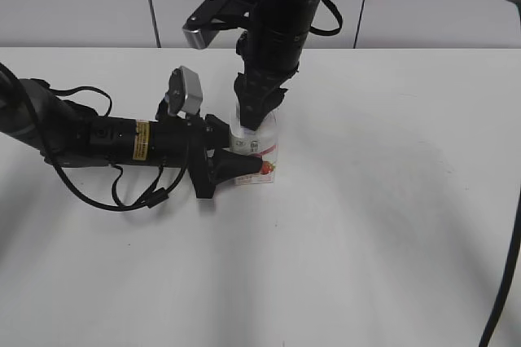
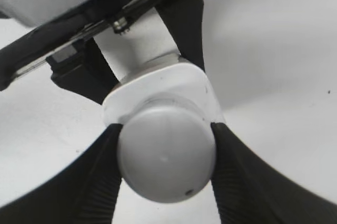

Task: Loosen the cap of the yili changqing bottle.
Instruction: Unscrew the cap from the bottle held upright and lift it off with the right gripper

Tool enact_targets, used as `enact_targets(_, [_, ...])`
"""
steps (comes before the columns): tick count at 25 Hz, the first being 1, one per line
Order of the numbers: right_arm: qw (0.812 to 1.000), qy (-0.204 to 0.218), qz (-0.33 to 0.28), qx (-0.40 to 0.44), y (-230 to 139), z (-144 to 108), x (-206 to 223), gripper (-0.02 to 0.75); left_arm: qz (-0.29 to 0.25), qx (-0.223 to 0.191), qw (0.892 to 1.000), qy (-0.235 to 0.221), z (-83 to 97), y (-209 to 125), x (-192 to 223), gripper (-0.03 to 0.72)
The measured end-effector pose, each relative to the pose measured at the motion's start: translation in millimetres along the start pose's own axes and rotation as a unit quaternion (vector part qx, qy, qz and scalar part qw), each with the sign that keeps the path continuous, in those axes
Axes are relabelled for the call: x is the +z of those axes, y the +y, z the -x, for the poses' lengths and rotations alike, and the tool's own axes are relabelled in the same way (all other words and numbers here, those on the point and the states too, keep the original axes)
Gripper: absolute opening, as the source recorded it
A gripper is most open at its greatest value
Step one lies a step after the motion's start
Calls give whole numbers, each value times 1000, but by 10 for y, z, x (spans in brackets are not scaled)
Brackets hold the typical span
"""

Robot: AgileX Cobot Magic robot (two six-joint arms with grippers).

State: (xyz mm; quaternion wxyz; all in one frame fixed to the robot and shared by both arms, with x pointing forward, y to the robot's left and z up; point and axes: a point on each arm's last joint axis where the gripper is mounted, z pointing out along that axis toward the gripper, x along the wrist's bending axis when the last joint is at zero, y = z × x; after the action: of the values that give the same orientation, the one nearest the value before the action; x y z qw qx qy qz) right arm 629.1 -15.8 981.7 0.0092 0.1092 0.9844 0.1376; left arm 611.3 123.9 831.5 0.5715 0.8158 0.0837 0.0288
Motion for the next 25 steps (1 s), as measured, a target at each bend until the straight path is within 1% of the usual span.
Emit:
enact_targets(4, [1000, -1, -1, -20, -1, 2, 0, 396, 0, 0, 1000, 0, 0, 0, 0, 377])
enact_targets(17, [1000, -8, 6, -27, 13, -14, -97, 396, 11, -2, 1000, -2, 3, 20, 0, 377])
enact_targets(19, [1000, -10, 11, -28, 23, -24, -145, 391, 2, -1, 1000, 2, -4, 4, 0, 377])
enact_targets(25, [999, -12, 17, -36, 33, -36, -194, 388, 1, -2, 1000, 3, -5, -1, 1, 377])
